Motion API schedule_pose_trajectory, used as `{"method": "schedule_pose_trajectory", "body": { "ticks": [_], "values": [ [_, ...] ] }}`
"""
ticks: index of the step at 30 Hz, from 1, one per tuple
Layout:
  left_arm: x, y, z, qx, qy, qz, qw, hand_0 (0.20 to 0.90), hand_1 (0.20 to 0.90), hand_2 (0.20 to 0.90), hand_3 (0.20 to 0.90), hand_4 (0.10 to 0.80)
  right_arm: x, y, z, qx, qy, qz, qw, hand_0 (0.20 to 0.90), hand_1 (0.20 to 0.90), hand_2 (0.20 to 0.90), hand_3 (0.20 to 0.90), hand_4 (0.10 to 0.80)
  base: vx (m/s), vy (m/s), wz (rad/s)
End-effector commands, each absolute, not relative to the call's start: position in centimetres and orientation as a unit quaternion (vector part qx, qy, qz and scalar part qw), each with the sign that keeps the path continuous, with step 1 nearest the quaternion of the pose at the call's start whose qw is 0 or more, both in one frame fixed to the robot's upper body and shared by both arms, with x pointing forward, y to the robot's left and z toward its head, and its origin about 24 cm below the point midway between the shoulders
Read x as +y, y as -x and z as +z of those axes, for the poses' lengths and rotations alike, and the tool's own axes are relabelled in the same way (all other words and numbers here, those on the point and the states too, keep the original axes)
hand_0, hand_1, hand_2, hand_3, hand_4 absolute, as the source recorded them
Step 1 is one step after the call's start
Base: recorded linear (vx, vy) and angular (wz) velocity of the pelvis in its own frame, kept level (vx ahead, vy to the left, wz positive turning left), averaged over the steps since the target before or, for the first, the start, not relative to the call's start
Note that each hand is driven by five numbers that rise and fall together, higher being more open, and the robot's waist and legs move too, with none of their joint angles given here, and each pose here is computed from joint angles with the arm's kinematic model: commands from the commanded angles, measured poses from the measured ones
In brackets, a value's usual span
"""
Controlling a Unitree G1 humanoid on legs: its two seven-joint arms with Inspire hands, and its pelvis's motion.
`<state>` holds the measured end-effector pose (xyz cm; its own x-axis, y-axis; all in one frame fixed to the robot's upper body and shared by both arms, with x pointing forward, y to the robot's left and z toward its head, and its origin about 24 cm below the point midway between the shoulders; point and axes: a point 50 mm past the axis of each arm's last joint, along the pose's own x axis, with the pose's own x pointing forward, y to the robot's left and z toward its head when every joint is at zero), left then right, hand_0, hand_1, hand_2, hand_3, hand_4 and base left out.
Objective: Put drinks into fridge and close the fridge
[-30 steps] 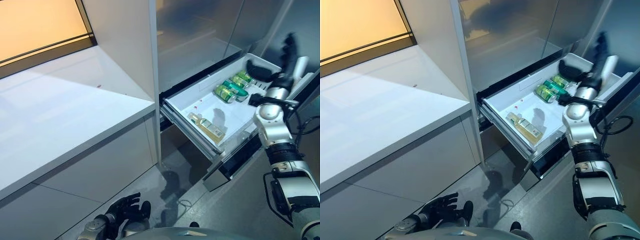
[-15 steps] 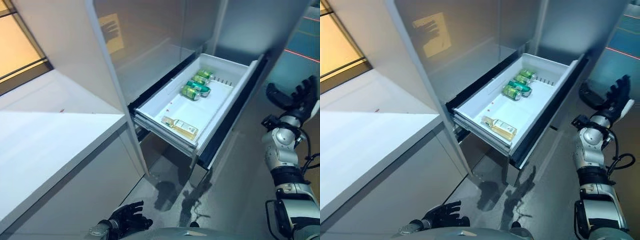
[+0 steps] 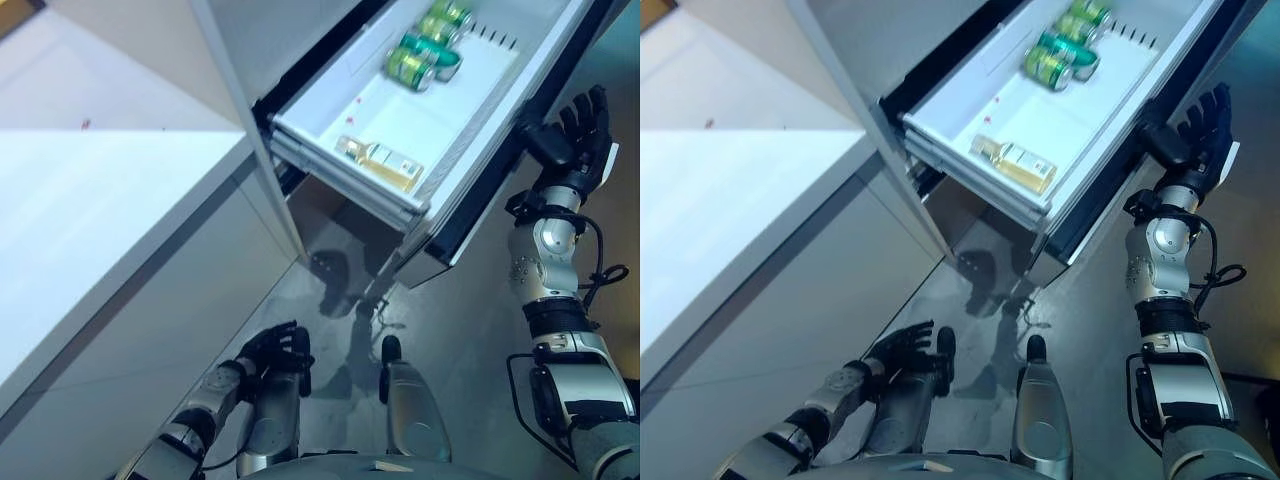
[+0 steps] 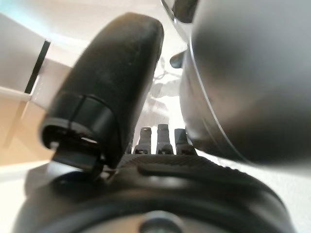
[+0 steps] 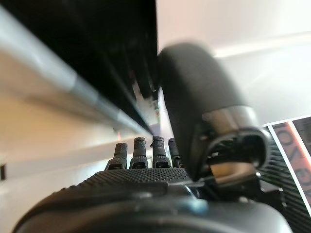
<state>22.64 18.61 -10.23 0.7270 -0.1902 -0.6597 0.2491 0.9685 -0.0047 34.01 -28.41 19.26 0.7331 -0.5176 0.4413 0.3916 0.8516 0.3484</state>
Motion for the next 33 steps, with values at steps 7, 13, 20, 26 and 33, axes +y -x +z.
{"method": "schedule_pose_trajectory", "body": {
  "ticks": [7,13,20,26,33],
  "values": [
    [18.8,-19.5,-11.7,0.378,-0.031,-0.122,0.917,0.900,0.900,0.900,0.900,0.800,-25.6,-33.7,25.7,-0.384,-0.058,-0.095,0.917,0.900,0.900,0.900,0.900,0.800,0.010,0.043,0.04],
    [18.1,-18.9,-11.9,0.375,-0.022,-0.141,0.916,0.900,0.900,0.900,0.900,0.800,-20.6,-34.0,27.1,-0.390,-0.038,0.090,0.916,0.900,0.900,0.900,0.900,0.800,0.041,0.066,-0.03],
    [18.6,-17.1,-12.6,0.397,-0.024,-0.146,0.906,0.900,0.900,0.900,0.900,0.800,-17.2,-34.2,26.5,-0.353,-0.011,0.235,0.905,0.900,0.900,0.900,0.900,0.800,0.096,0.057,-0.01],
    [19.8,-15.6,-13.1,0.419,-0.030,-0.138,0.897,0.900,0.900,0.900,0.900,0.800,-17.4,-34.5,25.9,-0.340,-0.012,0.224,0.914,0.900,0.900,0.900,0.900,0.800,0.102,0.066,0.10],
    [20.9,-14.4,-13.5,0.438,-0.041,-0.135,0.888,0.900,0.900,0.900,0.900,0.800,-18.4,-34.7,25.1,-0.331,-0.032,0.190,0.924,0.900,0.900,0.900,0.900,0.800,0.072,0.046,0.10]
  ]
}}
